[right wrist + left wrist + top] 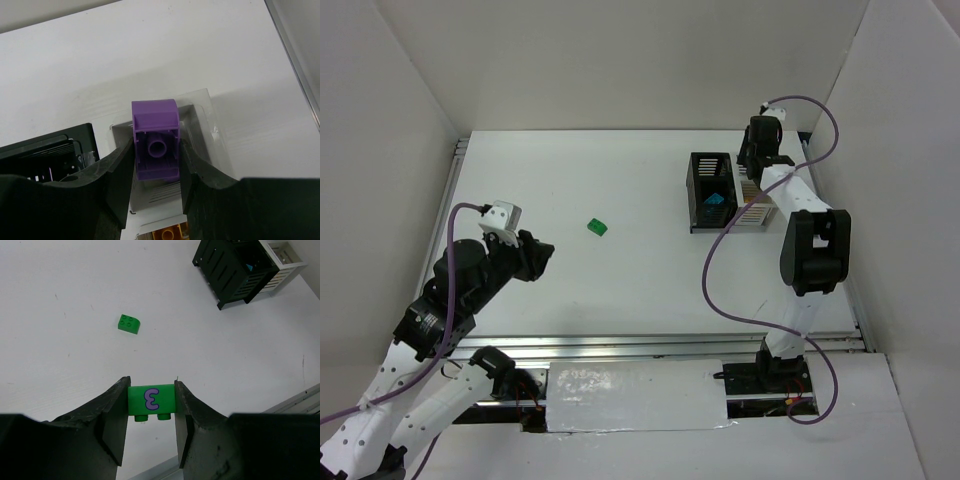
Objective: Sort the legos into containers by color
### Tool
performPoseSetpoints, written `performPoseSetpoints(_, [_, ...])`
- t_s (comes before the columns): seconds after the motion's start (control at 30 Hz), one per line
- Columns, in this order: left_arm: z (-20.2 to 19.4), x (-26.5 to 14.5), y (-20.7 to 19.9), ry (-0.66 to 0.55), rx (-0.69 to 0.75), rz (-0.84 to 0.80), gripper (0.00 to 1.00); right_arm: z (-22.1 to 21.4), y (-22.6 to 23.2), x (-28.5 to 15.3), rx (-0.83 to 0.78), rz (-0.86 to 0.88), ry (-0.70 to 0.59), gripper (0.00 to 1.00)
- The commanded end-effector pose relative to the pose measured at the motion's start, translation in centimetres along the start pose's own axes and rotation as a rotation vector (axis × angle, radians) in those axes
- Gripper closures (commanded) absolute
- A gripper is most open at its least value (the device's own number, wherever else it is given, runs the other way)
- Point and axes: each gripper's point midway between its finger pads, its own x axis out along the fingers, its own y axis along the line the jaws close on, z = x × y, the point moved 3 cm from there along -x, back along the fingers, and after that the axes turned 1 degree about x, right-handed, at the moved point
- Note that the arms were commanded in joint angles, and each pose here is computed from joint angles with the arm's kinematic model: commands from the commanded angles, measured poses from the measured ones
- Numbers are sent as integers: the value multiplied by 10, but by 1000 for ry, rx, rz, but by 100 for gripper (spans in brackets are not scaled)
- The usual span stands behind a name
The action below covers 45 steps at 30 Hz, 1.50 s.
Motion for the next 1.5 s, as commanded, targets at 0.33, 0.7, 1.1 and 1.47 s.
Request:
performPoseSetpoints(0.33, [13,1,-3,-52,9,-20,100,27,-3,-12,22,-6,-68,32])
performPoseSetpoints(0.7, [34,4,-28,-86,-89,-152,100,61,47,-128,138,471,-48,26])
performPoseSetpoints(1.1, [131,10,-121,-113,-326,-667,100,-24,159,-381,7,1842,239,7])
performPoseSetpoints(1.47, [124,15,-141,-53,-319,-857,100,-18,164,-456,-34,2065,208,22])
